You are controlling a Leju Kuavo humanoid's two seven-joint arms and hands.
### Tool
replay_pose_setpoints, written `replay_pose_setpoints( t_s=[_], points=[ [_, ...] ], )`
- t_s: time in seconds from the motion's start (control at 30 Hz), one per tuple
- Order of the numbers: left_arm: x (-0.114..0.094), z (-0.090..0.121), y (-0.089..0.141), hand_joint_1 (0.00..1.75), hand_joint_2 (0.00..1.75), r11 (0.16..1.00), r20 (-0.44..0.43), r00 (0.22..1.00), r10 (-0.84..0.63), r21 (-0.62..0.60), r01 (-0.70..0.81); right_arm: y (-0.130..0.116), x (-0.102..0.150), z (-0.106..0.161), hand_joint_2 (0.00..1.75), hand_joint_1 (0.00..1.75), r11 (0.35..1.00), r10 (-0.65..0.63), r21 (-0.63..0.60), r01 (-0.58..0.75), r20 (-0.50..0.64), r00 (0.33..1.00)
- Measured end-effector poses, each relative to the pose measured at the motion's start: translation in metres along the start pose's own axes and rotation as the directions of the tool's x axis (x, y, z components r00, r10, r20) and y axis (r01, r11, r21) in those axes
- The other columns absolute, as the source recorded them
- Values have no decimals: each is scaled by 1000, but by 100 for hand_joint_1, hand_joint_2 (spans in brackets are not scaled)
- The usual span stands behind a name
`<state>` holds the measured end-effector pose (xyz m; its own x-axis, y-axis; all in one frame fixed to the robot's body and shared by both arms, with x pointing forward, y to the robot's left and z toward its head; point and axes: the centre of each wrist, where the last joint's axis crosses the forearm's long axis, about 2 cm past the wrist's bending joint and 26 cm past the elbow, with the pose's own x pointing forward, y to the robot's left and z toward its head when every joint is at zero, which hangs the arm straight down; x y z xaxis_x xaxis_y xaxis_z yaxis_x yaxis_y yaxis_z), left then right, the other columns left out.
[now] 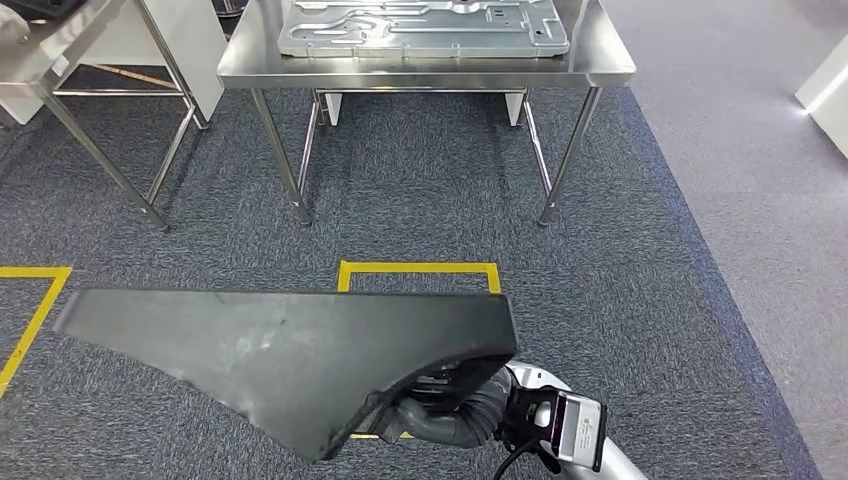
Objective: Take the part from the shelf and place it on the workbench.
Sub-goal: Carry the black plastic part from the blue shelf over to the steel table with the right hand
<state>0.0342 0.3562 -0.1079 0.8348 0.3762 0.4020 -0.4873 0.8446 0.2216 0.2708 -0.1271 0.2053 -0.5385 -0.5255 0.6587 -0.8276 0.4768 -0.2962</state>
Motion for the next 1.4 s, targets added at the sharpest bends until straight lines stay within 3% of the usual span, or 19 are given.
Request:
replay_pose_setpoints(
  t_s=[1.4],
  points=[
    [4,-2,5,0,175,1000,-1,1000,-13,-8,13,4,4,2,175,161,999,34,-17,-34,18,999]
  ],
)
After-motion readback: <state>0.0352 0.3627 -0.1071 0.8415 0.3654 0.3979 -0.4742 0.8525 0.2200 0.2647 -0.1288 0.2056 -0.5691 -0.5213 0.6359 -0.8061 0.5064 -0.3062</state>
